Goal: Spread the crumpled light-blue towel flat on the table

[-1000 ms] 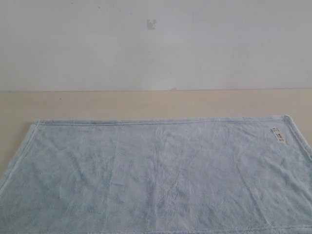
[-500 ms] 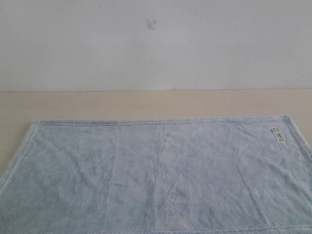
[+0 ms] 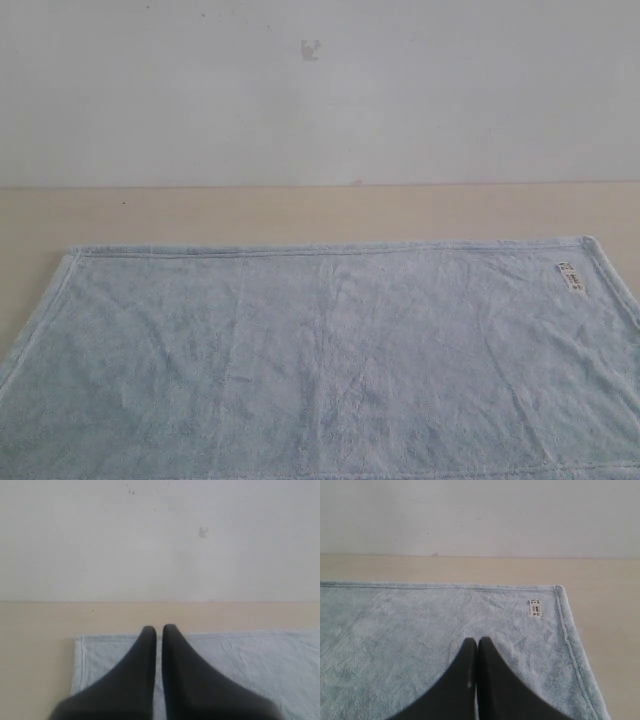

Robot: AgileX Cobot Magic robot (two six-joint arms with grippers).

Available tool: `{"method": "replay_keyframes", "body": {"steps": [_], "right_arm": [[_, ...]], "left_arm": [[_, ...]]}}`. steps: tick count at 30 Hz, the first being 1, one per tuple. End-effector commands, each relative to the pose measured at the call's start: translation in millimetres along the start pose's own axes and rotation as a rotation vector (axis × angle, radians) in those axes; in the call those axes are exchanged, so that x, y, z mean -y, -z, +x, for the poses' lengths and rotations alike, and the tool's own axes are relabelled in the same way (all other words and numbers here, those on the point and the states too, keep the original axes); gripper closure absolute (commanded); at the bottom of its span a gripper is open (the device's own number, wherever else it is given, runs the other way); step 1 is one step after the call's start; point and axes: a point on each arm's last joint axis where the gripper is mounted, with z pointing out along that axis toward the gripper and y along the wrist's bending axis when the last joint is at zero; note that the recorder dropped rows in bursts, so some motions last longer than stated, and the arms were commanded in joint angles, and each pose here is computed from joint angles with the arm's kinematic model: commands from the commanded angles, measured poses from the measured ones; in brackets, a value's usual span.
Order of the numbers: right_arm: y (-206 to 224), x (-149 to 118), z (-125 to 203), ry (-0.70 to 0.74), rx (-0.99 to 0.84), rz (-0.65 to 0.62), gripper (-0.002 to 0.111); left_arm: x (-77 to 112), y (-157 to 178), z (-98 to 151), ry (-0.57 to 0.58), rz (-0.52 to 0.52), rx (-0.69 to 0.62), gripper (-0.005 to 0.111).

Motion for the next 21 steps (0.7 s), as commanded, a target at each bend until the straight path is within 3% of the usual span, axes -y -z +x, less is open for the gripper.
{"method": "replay_keyframes", "body": {"steps": [1,12,15,21], "right_arm": [[0,0,1,0.014,0.005,0.003,0.108],[0,0,1,0.014,0.005,0.003,0.108],[0,0,1,0.014,0.005,0.003,0.108],[0,0,1,0.014,0.005,0.003,0.108]], "left_arm": [[-7.5,-19,25,0.01,-0.013,0.097,0.103],[-19.0,-41,85,0.02,-0.047,0.034,0.103],[-19.8,-42,86,0.02,-0.049,0.066,0.103],[-19.6,-42,95,0.022,-0.048,-0.036,0.103]]}}
